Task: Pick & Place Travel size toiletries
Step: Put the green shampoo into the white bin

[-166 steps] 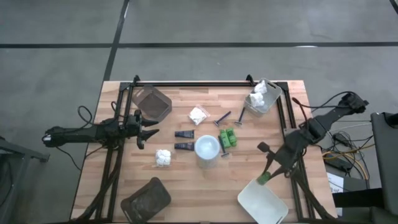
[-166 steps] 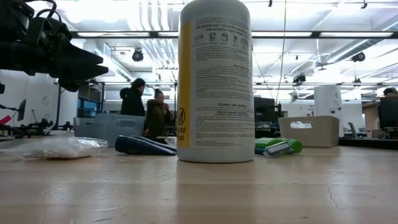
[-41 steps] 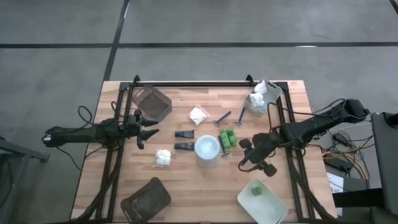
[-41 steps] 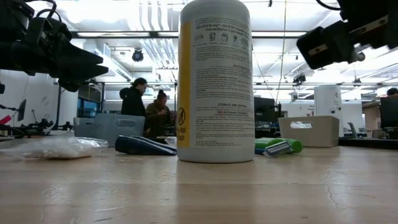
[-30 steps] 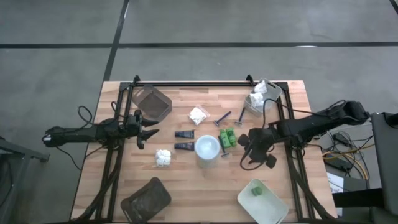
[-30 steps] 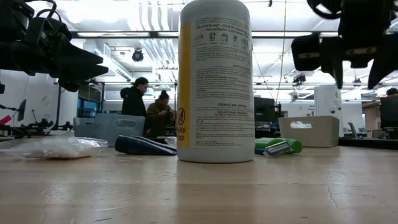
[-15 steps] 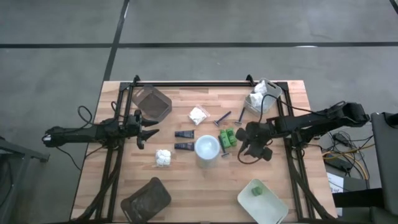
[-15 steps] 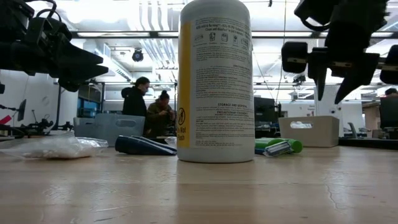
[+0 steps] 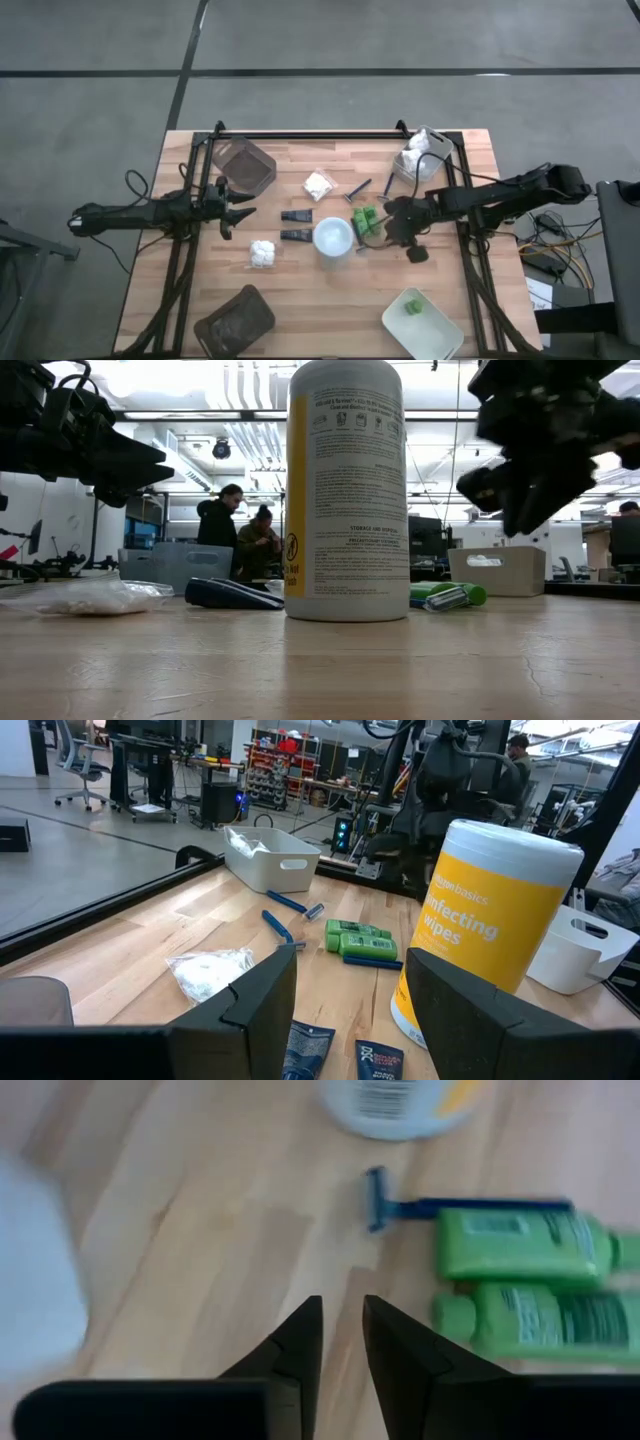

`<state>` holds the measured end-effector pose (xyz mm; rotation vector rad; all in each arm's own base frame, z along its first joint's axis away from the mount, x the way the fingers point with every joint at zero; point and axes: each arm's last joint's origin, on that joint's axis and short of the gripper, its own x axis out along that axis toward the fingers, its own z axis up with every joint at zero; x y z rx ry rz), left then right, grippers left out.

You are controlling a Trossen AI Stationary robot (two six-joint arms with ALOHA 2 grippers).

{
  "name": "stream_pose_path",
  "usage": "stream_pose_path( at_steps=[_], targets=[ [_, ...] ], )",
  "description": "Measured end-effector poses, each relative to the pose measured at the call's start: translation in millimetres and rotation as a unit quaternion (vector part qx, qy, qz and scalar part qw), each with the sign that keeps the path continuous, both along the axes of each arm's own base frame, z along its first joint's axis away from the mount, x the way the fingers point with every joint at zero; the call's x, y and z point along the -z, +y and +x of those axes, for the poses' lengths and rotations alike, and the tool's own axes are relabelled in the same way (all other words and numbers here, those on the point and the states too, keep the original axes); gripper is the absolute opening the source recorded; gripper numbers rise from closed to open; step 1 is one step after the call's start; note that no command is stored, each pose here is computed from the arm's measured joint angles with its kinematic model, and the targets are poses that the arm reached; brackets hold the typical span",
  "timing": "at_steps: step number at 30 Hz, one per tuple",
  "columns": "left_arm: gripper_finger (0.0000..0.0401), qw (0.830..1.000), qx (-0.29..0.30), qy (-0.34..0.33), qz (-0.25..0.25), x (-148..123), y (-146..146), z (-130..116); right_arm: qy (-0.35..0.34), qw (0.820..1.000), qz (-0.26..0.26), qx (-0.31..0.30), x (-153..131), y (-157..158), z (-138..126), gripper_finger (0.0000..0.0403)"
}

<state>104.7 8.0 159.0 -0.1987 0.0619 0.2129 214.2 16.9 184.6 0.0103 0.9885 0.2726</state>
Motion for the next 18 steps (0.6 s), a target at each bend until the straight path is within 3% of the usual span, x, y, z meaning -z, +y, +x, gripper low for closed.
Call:
stream_pose_path(
  at_steps=[3,7,18],
  targets=[
    [0.0195,1.0,0.0,0.0,0.0,0.0,0.0,0.0,0.028,0.993,0.045,0.104,6.2,-0.5,8.0,0.0094],
    [0.0195,1.0,0.0,0.0,0.0,0.0,0.0,0.0,0.072,0.97,0.098,0.212,11.5,-0.5,19.7,0.0119],
    [0.0195,1.0,0.0,0.0,0.0,0.0,0.0,0.0,0.119,0.885,0.2,0.404,4.1,-8.4,29.5,0.0206]
  ],
)
